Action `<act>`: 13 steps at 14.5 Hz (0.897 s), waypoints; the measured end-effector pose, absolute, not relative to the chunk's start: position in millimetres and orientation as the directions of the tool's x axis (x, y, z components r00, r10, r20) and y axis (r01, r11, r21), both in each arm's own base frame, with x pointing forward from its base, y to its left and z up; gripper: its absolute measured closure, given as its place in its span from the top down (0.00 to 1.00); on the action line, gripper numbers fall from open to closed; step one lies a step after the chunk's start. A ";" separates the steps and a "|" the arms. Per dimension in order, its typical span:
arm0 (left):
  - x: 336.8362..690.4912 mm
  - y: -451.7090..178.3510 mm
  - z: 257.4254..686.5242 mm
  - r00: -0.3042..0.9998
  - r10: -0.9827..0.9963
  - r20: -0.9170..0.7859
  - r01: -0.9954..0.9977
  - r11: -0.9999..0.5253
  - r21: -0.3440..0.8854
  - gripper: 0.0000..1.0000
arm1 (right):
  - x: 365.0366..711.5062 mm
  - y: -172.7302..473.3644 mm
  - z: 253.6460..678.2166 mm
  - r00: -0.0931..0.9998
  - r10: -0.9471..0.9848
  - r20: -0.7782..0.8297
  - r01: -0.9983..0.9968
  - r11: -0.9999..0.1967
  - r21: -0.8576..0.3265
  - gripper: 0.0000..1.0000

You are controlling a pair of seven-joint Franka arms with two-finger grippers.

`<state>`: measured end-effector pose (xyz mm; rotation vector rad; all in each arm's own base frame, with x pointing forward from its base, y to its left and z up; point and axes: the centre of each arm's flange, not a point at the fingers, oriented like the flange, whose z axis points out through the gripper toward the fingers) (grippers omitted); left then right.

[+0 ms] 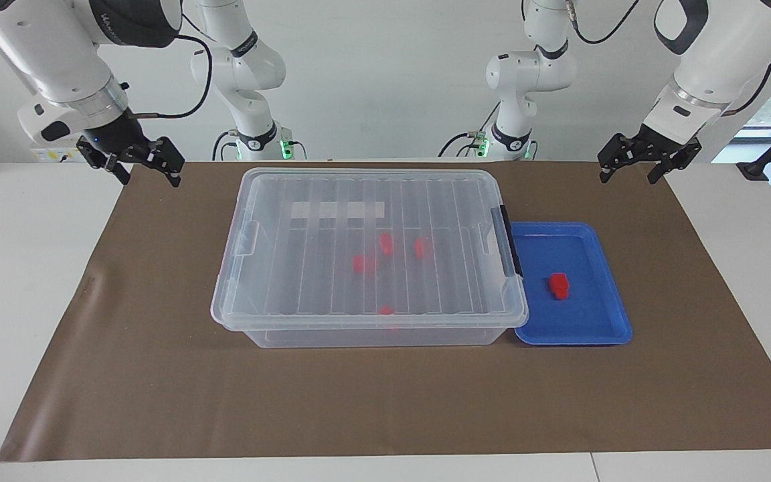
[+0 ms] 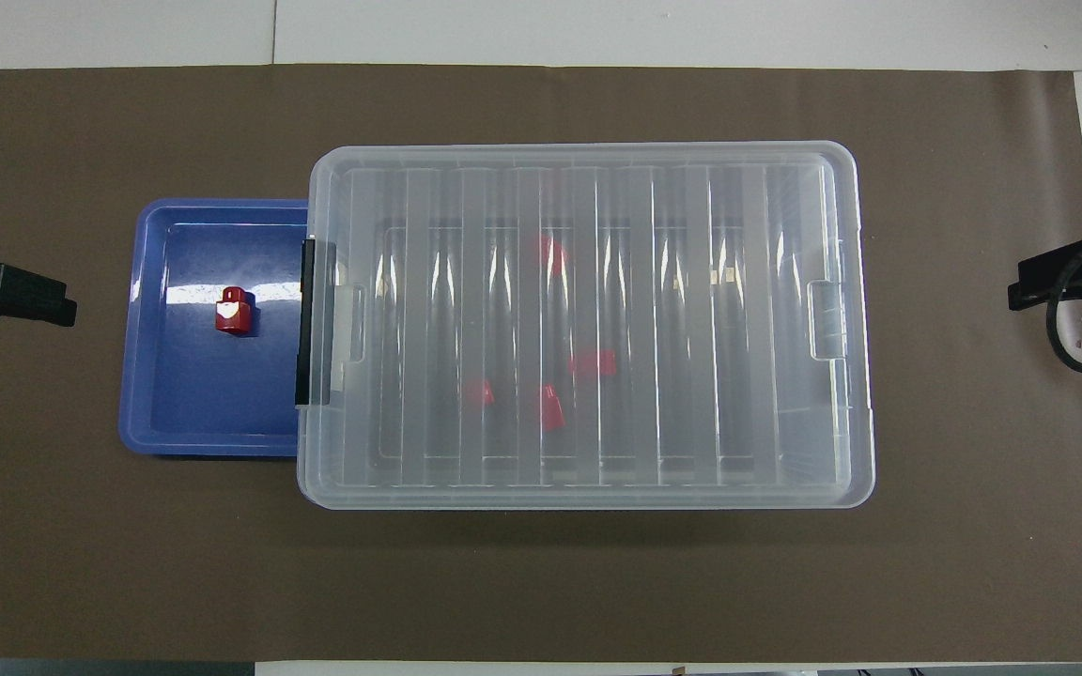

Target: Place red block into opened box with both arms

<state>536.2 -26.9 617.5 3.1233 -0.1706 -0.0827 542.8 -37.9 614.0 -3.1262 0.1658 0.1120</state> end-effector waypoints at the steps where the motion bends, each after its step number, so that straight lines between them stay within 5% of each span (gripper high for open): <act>1: 536.2 -26.9 617.5 0.993 -0.109 -0.052 -0.109 -0.994 0.015 1.00 | 542.8 -37.9 614.0 0.992 -0.105 -0.072 -0.106 -0.994 -0.005 1.00; 9: 536.2 -26.9 617.5 0.993 -0.109 -0.052 -0.109 -0.994 0.015 1.00 | 551.6 -33.1 607.7 0.995 -0.101 -0.010 -0.101 -0.995 -0.011 1.00; 13: 536.2 -26.9 617.5 0.993 -0.109 -0.052 -0.109 -0.994 0.015 1.00 | 556.1 12.1 562.8 0.992 -0.113 0.050 -0.112 -0.993 -0.022 1.00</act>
